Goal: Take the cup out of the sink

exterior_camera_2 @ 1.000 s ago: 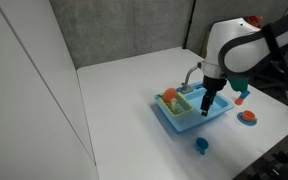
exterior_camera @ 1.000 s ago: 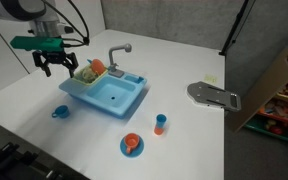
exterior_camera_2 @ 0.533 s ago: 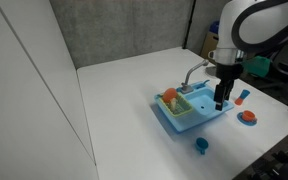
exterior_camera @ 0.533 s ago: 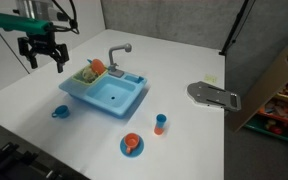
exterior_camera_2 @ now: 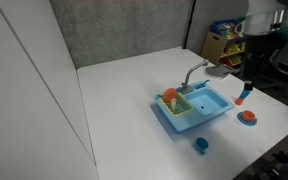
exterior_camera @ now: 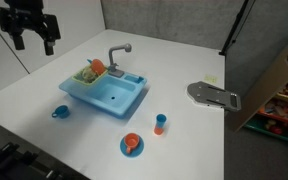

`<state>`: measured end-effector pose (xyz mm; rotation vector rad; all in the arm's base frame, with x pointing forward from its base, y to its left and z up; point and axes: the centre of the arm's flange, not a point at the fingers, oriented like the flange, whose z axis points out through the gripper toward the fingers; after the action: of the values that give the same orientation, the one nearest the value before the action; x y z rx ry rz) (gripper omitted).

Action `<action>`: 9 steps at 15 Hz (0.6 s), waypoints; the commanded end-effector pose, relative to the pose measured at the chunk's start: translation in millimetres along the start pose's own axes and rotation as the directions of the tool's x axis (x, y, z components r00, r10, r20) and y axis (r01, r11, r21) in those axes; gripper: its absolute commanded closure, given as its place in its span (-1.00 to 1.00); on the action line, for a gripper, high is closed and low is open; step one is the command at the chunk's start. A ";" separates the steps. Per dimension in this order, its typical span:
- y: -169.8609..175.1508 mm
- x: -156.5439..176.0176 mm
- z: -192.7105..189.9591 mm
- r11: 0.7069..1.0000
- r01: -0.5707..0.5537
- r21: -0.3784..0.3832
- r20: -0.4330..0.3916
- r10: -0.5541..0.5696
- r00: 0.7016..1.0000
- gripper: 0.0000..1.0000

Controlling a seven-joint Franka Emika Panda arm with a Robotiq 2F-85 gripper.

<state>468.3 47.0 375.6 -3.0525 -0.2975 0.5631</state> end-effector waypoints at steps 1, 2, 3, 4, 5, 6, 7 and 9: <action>9.8 -37.7 -45.9 0.997 -0.070 -0.039 -0.027 0.069 0.997 -1.00; 11.9 -46.8 -58.0 0.995 -0.085 -0.050 -0.040 0.083 0.996 -1.00; 13.4 -54.7 -68.3 0.993 -0.103 -0.058 -0.053 0.100 0.994 -1.00; 14.3 -62.9 -79.8 0.991 -0.118 -0.063 -0.067 0.114 0.991 -1.00; 15.1 -70.7 -90.2 0.988 -0.137 -0.068 -0.083 0.132 0.988 -1.00; 16.3 -78.7 -100.4 0.985 -0.158 -0.073 -0.099 0.151 0.984 -1.00; 17.5 -86.5 -109.4 0.981 -0.180 -0.075 -0.117 0.171 0.978 -1.00; 23.1 -100.3 -123.0 0.968 -0.241 -0.077 -0.157 0.227 0.961 -1.00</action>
<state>433.6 17.2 495.4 -3.1803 -0.0854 0.3924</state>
